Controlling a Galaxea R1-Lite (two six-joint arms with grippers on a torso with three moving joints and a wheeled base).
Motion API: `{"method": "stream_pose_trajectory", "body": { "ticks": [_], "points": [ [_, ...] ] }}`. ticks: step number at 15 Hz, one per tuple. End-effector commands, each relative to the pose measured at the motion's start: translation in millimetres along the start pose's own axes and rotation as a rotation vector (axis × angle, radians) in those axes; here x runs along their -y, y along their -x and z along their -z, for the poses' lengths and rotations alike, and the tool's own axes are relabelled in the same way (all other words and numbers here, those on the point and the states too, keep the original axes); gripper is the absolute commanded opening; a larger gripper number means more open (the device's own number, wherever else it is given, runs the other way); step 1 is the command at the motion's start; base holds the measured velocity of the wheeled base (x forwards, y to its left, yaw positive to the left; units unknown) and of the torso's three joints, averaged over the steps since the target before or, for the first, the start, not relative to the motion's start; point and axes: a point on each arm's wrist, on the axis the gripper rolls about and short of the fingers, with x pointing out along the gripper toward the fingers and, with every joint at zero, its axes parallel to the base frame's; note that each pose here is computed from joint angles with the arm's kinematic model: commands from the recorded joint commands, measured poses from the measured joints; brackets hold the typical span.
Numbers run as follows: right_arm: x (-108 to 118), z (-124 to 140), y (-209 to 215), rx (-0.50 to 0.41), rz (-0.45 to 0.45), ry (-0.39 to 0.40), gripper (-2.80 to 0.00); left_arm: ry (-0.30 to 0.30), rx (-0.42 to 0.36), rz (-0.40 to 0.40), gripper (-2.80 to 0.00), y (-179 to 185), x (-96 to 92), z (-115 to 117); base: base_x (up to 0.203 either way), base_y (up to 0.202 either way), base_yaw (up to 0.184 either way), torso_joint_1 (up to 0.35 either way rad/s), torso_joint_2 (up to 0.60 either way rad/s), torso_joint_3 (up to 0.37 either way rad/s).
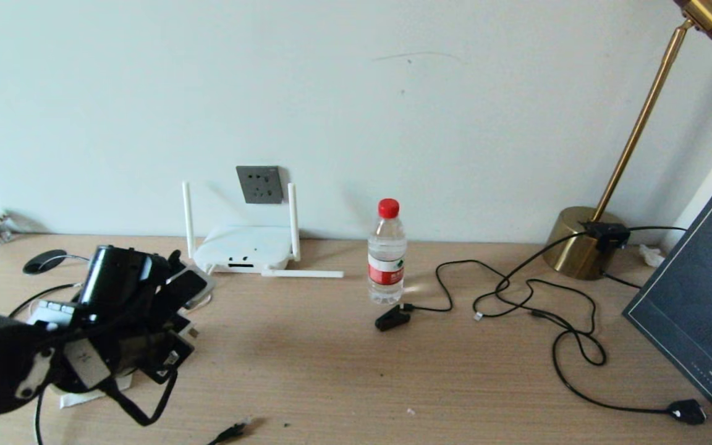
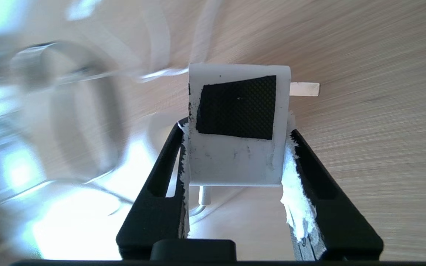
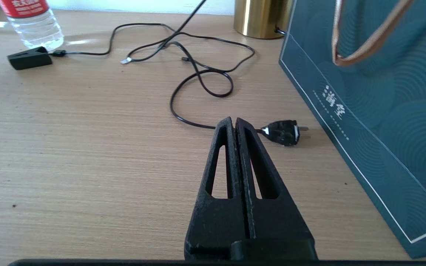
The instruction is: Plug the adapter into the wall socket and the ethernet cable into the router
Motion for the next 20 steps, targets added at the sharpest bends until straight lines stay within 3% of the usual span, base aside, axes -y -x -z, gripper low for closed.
{"method": "stream_pose_trajectory", "body": {
  "ticks": [1, 3, 5, 8, 11, 13, 15, 20],
  "points": [
    [0, 0, 0, 0.000, 0.000, 0.000, -2.80, -0.114, -0.085, -0.152, -2.80, 1, 19.5, -10, 0.000, 0.000, 0.000, 0.000, 0.00, 0.000],
    [0, 0, 0, 0.000, 0.000, 0.000, -2.80, -0.162, -0.144, -0.211, -2.80, -9, 30.0, -16, 0.000, 0.000, 0.000, 0.000, 0.00, 0.000],
    [0, 0, 0, 0.000, 0.000, 0.000, -2.80, -0.190, -0.221, -0.318, -2.80, -20, 37.7, -21, 0.000, 0.000, 0.000, 0.000, 0.00, 0.000],
    [0, 0, 0, 0.000, 0.000, 0.000, -2.80, -0.210, -0.259, -0.347, -2.80, -35, 47.8, -26, 0.000, 0.000, 0.000, 0.000, 0.00, 0.000],
    [0, 0, 0, 0.000, 0.000, 0.000, -2.80, -0.171, -0.257, -0.382, -2.80, -54, 52.5, -34, 0.000, 0.000, 0.000, 0.000, 0.00, 0.000],
    [0, 0, 0, 0.000, 0.000, 0.000, -2.80, -0.148, -0.298, -0.449, -2.80, -70, 53.5, -35, 0.000, 0.000, 0.000, 0.000, 0.00, 0.000],
    [0, 0, 0, 0.000, 0.000, 0.000, -2.80, -0.077, -0.285, -0.500, -2.80, -83, 55.2, -39, 0.000, 0.000, 0.000, 0.000, 0.00, 0.000],
    [0, 0, 0, 0.000, 0.000, 0.000, -2.80, -0.060, -0.288, -0.509, -2.80, -89, 56.8, -37, 0.000, 0.000, 0.000, 0.000, 0.00, 0.000]
  ]
}}
